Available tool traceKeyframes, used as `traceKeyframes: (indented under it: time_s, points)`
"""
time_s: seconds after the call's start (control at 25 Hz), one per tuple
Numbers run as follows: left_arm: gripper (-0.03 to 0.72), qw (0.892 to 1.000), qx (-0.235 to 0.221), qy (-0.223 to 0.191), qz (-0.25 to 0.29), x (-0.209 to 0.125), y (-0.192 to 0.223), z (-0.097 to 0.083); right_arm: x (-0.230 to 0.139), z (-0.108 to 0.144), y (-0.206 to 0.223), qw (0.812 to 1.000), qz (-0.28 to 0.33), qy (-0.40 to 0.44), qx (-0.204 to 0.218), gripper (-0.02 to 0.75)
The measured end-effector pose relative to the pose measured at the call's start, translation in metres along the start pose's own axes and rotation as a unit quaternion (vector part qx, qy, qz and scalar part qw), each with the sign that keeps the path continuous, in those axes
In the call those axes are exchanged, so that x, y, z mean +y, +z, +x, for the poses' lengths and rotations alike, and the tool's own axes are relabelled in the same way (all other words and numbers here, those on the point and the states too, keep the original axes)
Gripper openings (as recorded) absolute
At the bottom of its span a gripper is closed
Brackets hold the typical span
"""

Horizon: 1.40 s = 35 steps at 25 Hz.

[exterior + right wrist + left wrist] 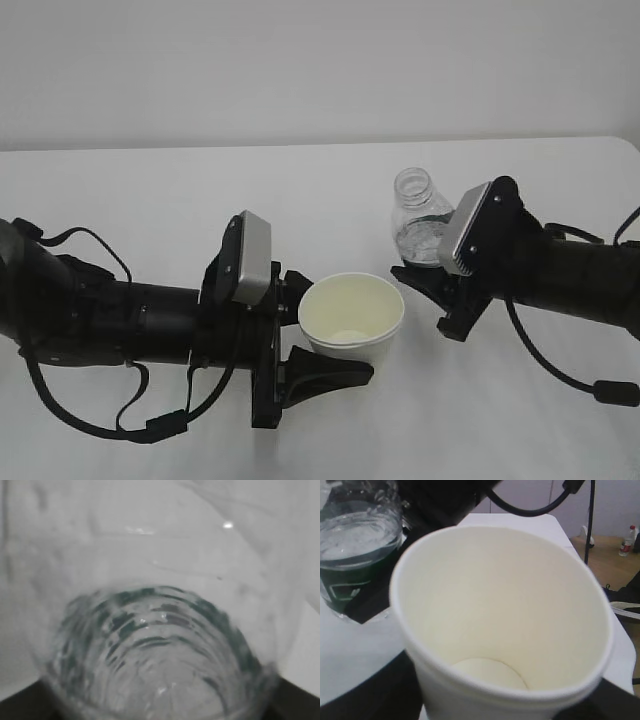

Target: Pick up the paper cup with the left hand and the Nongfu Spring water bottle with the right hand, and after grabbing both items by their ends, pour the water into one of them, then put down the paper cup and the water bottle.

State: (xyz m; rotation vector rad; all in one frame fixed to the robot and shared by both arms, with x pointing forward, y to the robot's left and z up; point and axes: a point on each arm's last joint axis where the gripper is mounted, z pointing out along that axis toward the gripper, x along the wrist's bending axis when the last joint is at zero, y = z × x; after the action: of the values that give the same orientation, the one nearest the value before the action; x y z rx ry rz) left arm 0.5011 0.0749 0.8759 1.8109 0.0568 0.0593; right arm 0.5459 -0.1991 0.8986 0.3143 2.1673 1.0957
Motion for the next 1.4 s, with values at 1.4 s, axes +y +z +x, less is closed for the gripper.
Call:
traceKeyframes:
  time_s: [1.4]
  points:
    - [0.481,0.999,0.032,-0.014,-0.013,0.003,0.002,0.005,0.030,-0.016,0.016,0.979,-0.070,-0.180,-0.071,0.484]
